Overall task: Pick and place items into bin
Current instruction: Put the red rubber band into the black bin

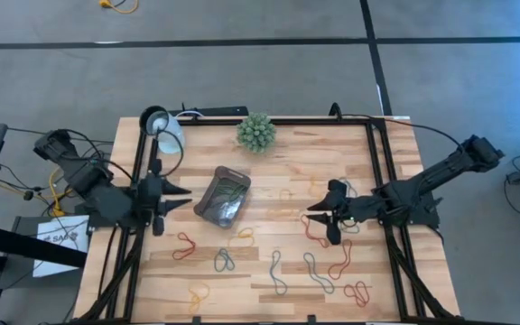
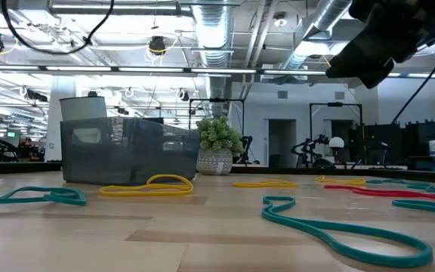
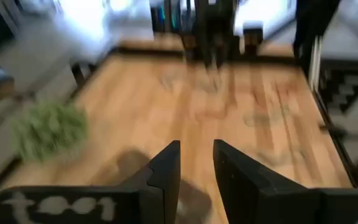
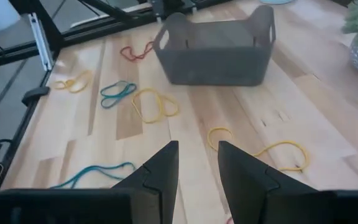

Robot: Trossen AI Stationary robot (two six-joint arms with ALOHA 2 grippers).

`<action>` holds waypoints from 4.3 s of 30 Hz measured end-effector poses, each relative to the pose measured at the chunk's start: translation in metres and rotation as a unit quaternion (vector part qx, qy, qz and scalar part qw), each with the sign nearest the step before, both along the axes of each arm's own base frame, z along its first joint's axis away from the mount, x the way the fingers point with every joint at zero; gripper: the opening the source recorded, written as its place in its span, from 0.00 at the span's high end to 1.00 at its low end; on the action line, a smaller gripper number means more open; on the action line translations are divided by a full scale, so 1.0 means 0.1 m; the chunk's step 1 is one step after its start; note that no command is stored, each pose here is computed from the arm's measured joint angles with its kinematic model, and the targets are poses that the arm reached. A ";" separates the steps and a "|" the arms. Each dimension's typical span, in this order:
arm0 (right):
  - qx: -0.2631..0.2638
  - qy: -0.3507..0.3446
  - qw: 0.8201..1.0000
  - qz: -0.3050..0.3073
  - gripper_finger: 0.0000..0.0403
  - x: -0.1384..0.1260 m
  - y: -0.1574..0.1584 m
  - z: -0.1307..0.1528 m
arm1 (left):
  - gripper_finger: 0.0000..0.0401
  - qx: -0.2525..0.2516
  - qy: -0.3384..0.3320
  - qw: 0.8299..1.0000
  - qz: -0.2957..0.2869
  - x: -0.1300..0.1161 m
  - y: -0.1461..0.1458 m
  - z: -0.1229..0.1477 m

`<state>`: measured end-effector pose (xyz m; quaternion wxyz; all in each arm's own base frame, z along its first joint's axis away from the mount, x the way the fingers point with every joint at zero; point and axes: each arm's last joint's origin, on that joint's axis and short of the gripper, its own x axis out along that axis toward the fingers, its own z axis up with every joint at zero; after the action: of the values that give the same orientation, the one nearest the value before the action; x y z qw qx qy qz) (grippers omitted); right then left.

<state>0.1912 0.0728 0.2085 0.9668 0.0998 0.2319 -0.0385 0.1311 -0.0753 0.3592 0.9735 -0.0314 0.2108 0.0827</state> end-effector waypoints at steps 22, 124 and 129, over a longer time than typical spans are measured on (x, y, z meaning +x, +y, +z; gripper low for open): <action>0.012 -0.031 0.999 0.006 0.73 0.05 0.04 0.04 | 0.78 -0.060 0.357 0.929 0.081 0.24 -1.00 -0.96; -0.008 -0.029 0.999 0.014 0.73 0.05 0.03 0.04 | 1.00 0.189 0.266 0.934 0.148 0.63 -0.42 -0.18; -0.008 -0.029 0.999 0.014 0.73 0.05 0.03 0.04 | 1.00 0.182 0.278 0.924 0.189 0.73 -0.24 -0.26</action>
<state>0.1962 0.0762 0.2122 0.9744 0.0899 0.2049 -0.0236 0.2044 -0.0993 0.3336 0.8308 0.1316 0.4446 0.3077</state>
